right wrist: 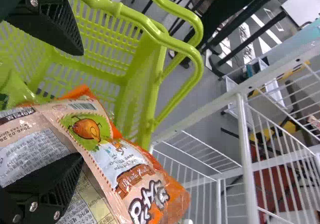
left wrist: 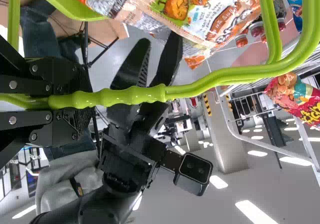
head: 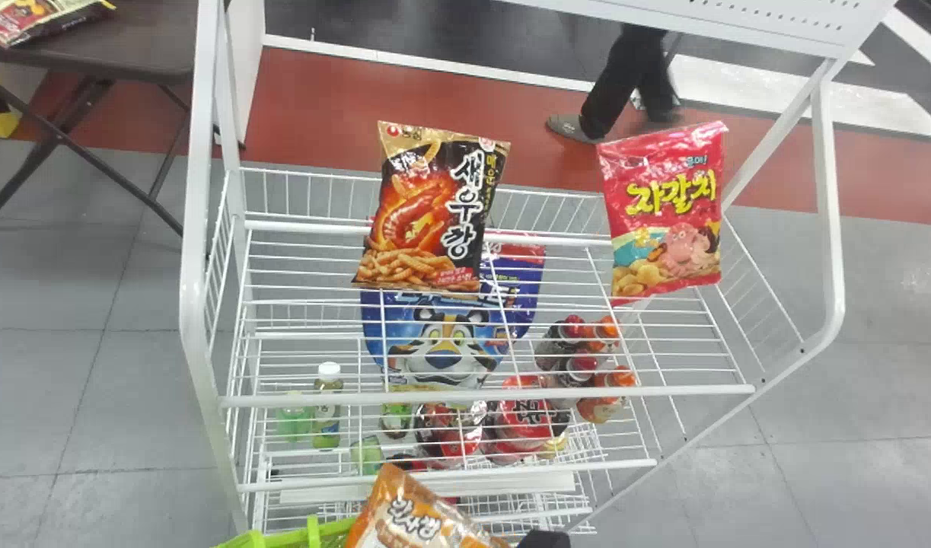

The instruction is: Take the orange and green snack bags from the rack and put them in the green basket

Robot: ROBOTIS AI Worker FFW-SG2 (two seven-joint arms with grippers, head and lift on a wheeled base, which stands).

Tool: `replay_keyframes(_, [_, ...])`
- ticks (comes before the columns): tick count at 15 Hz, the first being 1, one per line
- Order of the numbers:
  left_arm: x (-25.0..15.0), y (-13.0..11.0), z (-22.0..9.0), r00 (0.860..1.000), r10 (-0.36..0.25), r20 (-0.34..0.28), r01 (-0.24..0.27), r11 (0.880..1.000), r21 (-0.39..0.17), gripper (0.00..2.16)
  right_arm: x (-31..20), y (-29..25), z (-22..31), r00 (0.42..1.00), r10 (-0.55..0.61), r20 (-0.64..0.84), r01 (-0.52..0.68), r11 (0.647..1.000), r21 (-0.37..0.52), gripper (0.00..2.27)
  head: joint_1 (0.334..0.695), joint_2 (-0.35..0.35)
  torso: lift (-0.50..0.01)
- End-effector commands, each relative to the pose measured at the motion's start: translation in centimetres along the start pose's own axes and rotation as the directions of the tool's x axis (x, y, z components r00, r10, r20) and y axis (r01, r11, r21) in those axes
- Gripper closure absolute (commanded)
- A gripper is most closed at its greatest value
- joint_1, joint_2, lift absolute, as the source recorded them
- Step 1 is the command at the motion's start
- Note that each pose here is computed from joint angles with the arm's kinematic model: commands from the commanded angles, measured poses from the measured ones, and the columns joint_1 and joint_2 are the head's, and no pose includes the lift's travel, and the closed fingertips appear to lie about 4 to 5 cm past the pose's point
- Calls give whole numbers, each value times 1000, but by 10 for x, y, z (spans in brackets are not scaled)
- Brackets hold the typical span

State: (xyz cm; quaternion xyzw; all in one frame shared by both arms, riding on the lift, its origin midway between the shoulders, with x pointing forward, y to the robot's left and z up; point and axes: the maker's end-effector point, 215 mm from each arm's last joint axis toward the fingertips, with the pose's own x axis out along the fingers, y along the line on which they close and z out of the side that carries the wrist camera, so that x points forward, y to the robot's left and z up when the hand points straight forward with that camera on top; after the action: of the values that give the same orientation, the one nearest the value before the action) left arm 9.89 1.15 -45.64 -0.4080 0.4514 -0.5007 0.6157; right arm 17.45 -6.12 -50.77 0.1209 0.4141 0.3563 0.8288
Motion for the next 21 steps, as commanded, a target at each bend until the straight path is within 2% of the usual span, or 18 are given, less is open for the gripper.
replay_keyframes(1, [0, 2, 1, 1000, 2, -3, -2, 1000, -4, 2148, -1, 18, -11, 997, 52, -48, -50, 998, 42, 76, 695, -284, 0])
replay_keyframes(5, [1, 3, 3, 1000, 4, -3, -4, 1000, -4, 2148, -26, 29, 20, 998, 54, -30, -53, 998, 29, 76, 695, -226, 0])
replay_keyframes(7, [1, 3, 2, 1000, 5, -5, -5, 1000, -10, 2148, -45, 24, 47, 999, 43, 12, -44, 999, 25, 76, 695, -242, 0])
replay_keyframes(8, [1, 3, 1, 1000, 7, -9, -7, 1000, -15, 2148, -55, 17, 62, 999, 29, 39, -30, 999, 20, 76, 695, -275, 0])
replay_keyframes(10, [4, 3, 0, 1000, 9, -12, -10, 1000, -14, 2148, -70, 0, 108, 986, -21, 163, 28, 999, -43, 76, 695, -325, 0])
replay_keyframes(12, [4, 4, 1, 1000, 13, -11, -13, 1000, -11, 2148, -90, -22, 164, 926, -78, 370, 128, 985, -114, 76, 695, -350, 0])
replay_keyframes(14, [4, 4, 0, 1000, 13, -13, -13, 1000, -12, 2148, -120, -34, 213, 812, -102, 575, 250, 950, -185, 76, 695, -350, 0])
replay_keyframes(15, [5, 4, 0, 1000, 13, -13, -13, 1000, -12, 2145, -132, -36, 227, 760, -105, 642, 293, 936, -194, 76, 695, -350, 0])
replay_keyframes(16, [5, 4, -1, 1000, 13, -14, -13, 1000, -14, 2148, -134, -43, 228, 742, -137, 656, 325, 930, -173, 80, 695, -350, 0])
replay_keyframes(18, [4, 5, 0, 1000, 9, -9, -9, 1000, -8, 2148, -137, -53, 230, 678, -216, 703, 432, 890, -143, 87, 695, -350, 0])
replay_keyframes(21, [3, 6, 2, 1000, 1, 5, -1, 1000, -2, 2148, -141, -61, 225, 616, -272, 739, 496, 863, -96, 87, 695, -350, 0])
